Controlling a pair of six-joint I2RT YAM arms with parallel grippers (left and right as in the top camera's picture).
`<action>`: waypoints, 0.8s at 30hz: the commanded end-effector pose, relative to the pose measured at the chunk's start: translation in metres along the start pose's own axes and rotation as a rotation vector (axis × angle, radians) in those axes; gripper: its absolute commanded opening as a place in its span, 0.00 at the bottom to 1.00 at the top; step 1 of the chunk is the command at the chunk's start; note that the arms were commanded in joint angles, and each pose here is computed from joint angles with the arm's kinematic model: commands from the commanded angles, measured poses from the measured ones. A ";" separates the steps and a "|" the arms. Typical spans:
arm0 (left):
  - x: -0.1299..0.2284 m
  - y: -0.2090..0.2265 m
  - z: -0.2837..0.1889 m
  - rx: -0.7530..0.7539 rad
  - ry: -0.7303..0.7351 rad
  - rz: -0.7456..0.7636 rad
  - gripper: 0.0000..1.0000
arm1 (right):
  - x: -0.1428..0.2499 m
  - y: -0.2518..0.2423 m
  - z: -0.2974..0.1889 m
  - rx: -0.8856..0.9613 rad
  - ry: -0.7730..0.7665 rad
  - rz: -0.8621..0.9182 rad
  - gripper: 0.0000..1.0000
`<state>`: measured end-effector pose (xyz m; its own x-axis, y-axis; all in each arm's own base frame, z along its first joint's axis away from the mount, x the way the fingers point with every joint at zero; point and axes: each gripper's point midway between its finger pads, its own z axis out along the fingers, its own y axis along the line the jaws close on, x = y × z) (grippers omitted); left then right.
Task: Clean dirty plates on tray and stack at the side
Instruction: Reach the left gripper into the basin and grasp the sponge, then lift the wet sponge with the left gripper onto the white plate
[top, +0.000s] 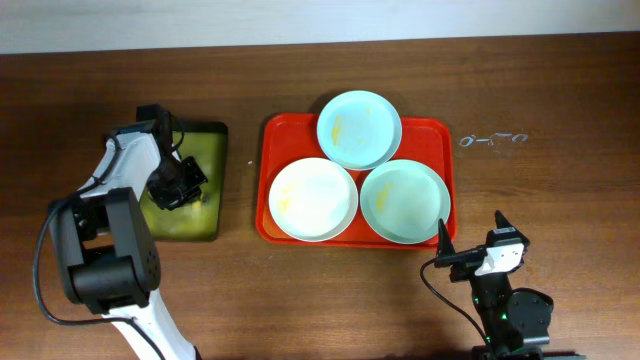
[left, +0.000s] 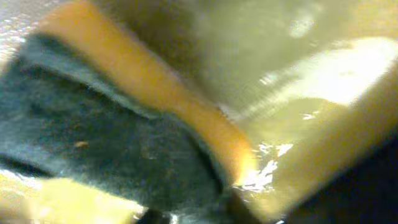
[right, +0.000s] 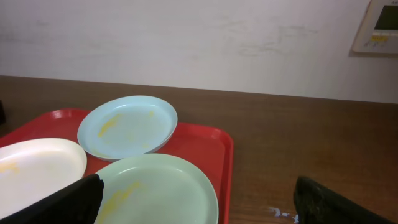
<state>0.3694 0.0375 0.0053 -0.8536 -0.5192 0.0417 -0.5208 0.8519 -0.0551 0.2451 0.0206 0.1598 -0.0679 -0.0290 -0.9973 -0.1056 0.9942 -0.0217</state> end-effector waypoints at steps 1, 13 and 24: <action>-0.020 0.020 0.000 -0.069 -0.066 -0.032 0.99 | 0.003 0.000 0.000 0.006 0.002 0.004 0.98; -0.033 0.023 0.000 0.010 -0.084 -0.078 0.25 | 0.003 0.000 0.000 0.005 0.002 0.004 0.98; -0.048 0.012 -0.057 0.040 -0.155 0.098 0.00 | 0.003 0.000 0.000 0.005 0.002 0.004 0.98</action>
<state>0.3848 0.0751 0.0196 -0.8734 -0.4859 -0.0335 -0.4841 0.8736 -0.0496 0.2451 0.0206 0.1598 -0.0679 -0.0286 -0.9973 -0.1056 0.9942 -0.0213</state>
